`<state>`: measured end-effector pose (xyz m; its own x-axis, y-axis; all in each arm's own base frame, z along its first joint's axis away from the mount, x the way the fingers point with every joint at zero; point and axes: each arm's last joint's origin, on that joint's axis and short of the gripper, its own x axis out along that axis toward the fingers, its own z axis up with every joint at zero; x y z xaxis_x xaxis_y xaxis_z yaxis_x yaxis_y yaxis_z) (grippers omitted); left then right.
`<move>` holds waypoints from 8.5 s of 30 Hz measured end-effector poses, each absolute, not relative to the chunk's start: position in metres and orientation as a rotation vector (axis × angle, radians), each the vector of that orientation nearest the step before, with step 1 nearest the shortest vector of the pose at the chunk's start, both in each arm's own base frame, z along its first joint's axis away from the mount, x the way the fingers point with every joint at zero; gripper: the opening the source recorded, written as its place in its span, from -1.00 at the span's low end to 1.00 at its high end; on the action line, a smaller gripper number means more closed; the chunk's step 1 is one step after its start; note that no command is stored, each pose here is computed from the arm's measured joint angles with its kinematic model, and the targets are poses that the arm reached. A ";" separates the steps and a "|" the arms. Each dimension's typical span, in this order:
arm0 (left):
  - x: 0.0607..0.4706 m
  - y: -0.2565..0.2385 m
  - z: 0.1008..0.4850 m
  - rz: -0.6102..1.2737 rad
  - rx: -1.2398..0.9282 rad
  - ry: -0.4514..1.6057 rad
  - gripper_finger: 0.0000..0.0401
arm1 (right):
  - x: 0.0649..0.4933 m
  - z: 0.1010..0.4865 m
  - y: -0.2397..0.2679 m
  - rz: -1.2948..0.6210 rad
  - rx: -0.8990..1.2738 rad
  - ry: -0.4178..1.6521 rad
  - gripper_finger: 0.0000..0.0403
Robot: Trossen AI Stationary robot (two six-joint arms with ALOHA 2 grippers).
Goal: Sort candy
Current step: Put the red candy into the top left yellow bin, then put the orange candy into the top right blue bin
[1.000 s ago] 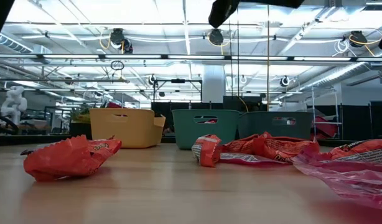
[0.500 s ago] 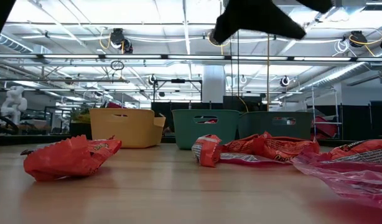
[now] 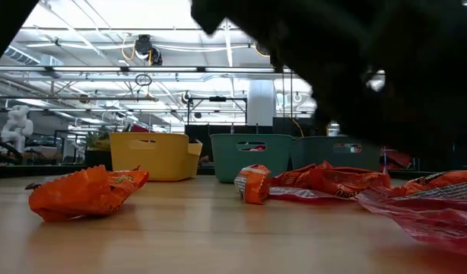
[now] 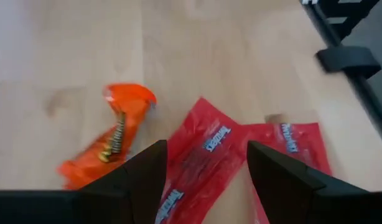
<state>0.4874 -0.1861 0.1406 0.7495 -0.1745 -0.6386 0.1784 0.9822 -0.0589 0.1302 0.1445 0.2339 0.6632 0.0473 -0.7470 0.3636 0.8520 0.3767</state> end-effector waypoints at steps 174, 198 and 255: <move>0.440 -0.209 0.203 0.098 -0.148 0.789 -0.94 | 0.139 0.243 0.155 0.037 0.394 0.771 0.04; 0.259 0.019 0.230 0.632 -0.392 0.657 -0.95 | 0.143 0.247 0.154 -0.068 0.421 0.636 0.04; 0.213 -0.011 0.235 0.610 -0.641 0.817 0.17 | 0.148 0.251 0.145 -0.246 0.412 0.457 0.04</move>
<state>0.2129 -0.0111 0.2351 0.5399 0.2412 -0.8064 -0.7049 0.6532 -0.2766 0.1478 0.1452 0.2507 0.8702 -0.1375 -0.4732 0.3190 0.8891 0.3283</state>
